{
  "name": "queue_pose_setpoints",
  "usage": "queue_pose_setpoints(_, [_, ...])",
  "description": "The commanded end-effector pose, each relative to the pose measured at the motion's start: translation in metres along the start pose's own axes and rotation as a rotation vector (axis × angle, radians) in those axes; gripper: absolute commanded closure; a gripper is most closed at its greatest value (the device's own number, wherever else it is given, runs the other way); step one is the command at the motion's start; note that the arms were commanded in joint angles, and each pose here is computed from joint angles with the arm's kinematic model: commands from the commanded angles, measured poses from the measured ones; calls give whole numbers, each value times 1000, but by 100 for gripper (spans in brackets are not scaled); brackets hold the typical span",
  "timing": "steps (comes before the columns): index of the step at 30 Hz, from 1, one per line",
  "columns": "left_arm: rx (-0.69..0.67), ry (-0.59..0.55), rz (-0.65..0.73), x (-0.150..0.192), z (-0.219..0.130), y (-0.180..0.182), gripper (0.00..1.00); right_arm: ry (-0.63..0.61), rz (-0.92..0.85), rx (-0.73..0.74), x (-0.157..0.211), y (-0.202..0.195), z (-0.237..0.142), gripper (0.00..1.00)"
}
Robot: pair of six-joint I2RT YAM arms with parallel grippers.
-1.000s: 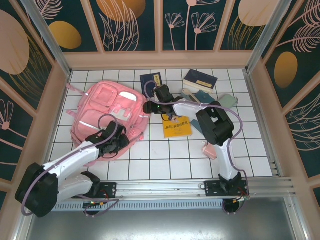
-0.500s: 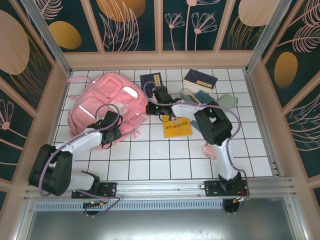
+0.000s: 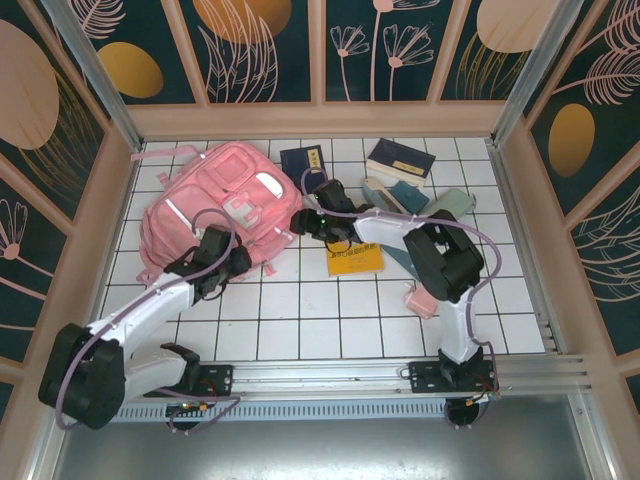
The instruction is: Pack books, pencil case, and school supplies into a backpack
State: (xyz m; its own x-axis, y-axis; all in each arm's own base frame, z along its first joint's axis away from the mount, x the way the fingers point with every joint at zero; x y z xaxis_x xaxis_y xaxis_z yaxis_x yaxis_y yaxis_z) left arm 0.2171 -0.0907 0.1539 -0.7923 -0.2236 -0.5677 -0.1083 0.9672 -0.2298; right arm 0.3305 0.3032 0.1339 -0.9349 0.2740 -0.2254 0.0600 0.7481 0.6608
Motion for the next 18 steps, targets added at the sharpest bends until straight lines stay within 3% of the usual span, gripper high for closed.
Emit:
queue_pose_setpoints(1, [89, 11, -29, 16, 4, -7, 53, 12, 116, -94, 10, 11, -15, 33])
queue_pose_setpoints(10, [188, -6, -35, 28, 16, -22, 62, 111, 275, -190, 27, 4, 17, 48])
queue_pose_setpoints(18, [146, 69, -23, 29, 36, -31, 70, 123, 264, -168, 28, 10, 38, 47])
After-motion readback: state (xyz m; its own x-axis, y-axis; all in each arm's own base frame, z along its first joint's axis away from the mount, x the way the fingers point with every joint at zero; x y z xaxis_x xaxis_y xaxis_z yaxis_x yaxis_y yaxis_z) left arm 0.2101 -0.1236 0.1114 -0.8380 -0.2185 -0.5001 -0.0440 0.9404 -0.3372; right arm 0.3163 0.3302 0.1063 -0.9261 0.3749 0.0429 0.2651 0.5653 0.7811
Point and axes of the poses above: each hand's point on the last joint's axis, 136 mm out from that joint toward the fingers, its own z axis out along the fingers, its own y axis along the line the jaws close on, x = y × z, the point moved 10 cm from there along -z, back along the fingers, and after that the axes turned 10 degrees about z, right-handed, at the moved point
